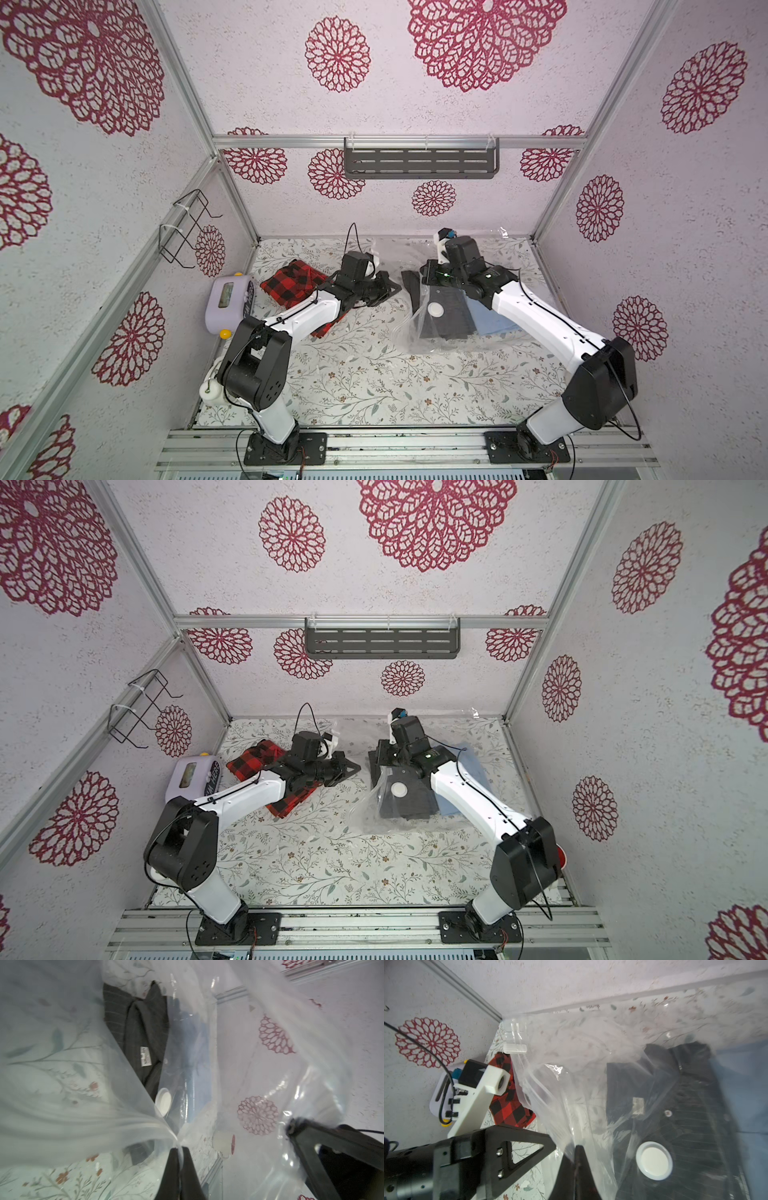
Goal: Place the folded shirt into the vacuum bag
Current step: Adjust the vacuum bag at the center of the board.
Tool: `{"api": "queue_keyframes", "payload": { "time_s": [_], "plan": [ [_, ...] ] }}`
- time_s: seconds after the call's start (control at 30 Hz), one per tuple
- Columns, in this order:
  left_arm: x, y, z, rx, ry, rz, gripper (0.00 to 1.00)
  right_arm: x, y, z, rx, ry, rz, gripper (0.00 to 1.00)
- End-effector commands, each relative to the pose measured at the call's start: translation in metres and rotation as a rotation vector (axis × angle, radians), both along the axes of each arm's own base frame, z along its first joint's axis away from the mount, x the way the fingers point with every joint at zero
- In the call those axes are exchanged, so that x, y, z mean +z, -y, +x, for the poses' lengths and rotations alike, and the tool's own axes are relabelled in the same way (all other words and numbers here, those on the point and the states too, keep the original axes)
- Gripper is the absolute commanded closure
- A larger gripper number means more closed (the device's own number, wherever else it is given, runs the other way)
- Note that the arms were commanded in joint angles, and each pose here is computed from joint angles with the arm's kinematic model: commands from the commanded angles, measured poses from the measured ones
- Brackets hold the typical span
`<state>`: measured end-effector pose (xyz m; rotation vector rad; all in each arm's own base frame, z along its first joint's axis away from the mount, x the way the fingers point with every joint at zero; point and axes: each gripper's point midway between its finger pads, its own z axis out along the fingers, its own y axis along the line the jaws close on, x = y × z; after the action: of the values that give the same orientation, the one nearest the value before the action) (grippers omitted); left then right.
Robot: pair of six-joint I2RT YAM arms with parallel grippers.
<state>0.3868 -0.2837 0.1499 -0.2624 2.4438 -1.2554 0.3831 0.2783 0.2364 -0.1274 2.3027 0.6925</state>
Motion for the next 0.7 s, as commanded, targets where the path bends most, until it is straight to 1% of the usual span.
{"api": "queue_keyframes", "payload": {
  "time_s": [0.0, 0.1, 0.2, 0.3, 0.33, 0.4, 0.43, 0.57, 0.63, 0.67],
  "plan": [
    [-0.006, -0.018, 0.003, 0.036, 0.053, 0.038, 1.00, -0.004, -0.028, -0.002, 0.055, -0.008, 0.067, 1.00],
    [-0.027, -0.035, 0.001, 0.064, 0.034, 0.065, 1.00, -0.012, -0.046, -0.004, 0.102, -0.018, 0.080, 1.00],
    [-0.039, -0.042, 0.001, 0.075, 0.034, 0.068, 1.00, -0.016, -0.055, -0.001, 0.129, -0.029, 0.083, 1.00],
    [-0.043, -0.042, 0.002, 0.073, 0.041, 0.045, 1.00, -0.012, -0.060, 0.000, 0.153, -0.022, 0.070, 0.92],
    [-0.043, -0.041, 0.001, 0.068, 0.042, 0.034, 1.00, -0.010, -0.059, 0.000, 0.153, -0.018, 0.058, 0.85],
    [-0.042, -0.039, 0.001, 0.062, 0.046, 0.024, 1.00, -0.004, -0.057, 0.000, 0.147, -0.004, 0.035, 0.66],
    [-0.041, -0.039, 0.001, 0.059, 0.047, 0.022, 1.00, 0.000, -0.054, 0.000, 0.144, 0.006, 0.025, 0.59],
    [-0.029, -0.041, 0.001, 0.050, 0.061, -0.009, 1.00, 0.018, -0.030, -0.003, 0.087, 0.060, -0.030, 0.42],
    [-0.018, -0.042, 0.002, 0.046, 0.077, -0.025, 1.00, 0.022, -0.012, -0.005, 0.049, 0.073, -0.054, 0.29],
    [-0.011, -0.043, 0.003, 0.046, 0.087, -0.031, 1.00, 0.024, -0.002, -0.006, 0.032, 0.078, -0.061, 0.26]
  ]
}}
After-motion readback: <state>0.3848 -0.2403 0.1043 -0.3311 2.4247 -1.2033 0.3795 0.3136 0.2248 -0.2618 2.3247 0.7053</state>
